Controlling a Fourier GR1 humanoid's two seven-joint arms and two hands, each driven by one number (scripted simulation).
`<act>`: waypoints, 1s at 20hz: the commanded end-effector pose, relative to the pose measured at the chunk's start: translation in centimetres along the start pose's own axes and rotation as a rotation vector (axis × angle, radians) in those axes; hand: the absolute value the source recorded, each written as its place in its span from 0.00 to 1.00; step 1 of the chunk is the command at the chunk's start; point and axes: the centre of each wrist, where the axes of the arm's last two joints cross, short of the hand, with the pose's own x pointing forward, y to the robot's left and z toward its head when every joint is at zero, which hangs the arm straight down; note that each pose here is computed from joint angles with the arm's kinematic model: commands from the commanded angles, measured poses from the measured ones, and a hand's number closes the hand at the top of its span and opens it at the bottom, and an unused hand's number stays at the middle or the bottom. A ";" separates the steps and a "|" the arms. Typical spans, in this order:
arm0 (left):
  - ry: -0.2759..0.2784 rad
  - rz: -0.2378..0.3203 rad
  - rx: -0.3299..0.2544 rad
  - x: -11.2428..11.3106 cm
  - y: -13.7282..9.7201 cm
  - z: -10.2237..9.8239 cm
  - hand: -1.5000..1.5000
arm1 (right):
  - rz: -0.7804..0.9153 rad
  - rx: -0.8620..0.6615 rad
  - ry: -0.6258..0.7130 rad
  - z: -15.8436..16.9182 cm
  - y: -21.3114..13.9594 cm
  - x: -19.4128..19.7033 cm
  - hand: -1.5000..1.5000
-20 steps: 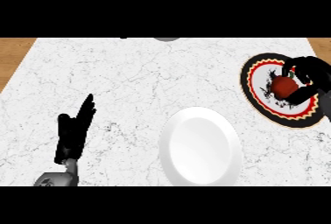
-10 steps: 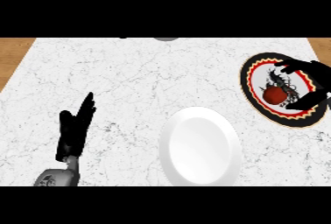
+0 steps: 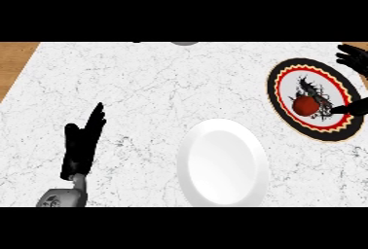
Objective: Pick the bell pepper from the plate and place it in the plate
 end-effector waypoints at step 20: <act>-0.013 0.001 -0.003 0.3 0.6 -0.5 0.50 | -0.127 0.011 -0.052 3.7 0.5 -3.1 0.00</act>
